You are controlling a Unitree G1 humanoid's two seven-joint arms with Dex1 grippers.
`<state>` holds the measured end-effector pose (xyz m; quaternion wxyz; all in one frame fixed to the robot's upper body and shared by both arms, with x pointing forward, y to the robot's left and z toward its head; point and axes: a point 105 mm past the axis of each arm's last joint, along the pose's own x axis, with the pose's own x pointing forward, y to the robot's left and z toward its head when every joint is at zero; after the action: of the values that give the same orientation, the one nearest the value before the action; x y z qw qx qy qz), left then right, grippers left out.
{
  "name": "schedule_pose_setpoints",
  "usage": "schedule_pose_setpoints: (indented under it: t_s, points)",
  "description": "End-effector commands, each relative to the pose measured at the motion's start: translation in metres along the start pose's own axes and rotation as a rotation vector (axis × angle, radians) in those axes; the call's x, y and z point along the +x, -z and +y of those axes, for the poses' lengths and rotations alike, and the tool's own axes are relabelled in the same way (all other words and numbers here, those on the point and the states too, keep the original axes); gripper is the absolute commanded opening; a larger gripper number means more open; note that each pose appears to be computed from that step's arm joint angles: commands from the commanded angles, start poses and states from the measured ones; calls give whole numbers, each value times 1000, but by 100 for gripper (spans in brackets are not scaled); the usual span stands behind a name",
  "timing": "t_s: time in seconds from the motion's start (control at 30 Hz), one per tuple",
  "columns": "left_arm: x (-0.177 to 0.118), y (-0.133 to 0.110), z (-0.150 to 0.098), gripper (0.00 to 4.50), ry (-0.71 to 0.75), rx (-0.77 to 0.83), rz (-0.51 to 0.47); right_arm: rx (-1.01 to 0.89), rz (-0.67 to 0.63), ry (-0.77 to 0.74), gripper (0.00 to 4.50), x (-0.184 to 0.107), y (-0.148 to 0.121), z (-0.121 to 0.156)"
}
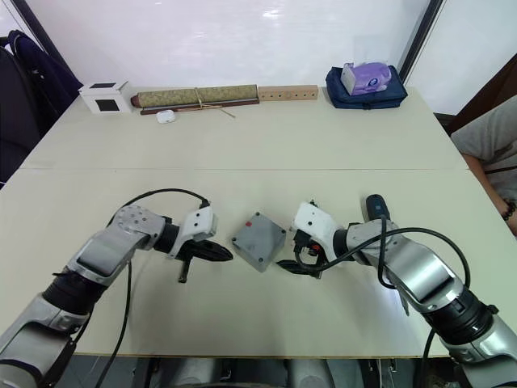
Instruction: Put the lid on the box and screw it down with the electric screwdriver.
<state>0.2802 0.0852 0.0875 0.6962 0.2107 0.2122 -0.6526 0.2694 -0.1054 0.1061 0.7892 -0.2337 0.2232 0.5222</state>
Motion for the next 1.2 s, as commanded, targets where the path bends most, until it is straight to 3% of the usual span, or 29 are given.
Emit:
schedule_pose_setpoints:
  t_s: [0.03,0.57,0.77,0.93,1.13,1.2]
  points:
    - [-5,-11,9,0,-54,38,-29,-29,-47,-40,442,-2,-12,10]
    - [-6,-11,27,0,-91,81,-16,71,-70,-105,442,-7,-11,37]
    - [-7,-13,26,0,-91,76,-26,77,-61,-71,442,-10,-8,31]
    - [-26,-22,31,0,-124,49,-69,71,-41,60,442,-38,-5,10]
    - [-57,-69,20,0,-110,31,-231,218,-221,270,442,-86,-20,-23]
    - [-56,-81,17,0,-97,36,-265,299,-252,403,442,-83,-6,-46]
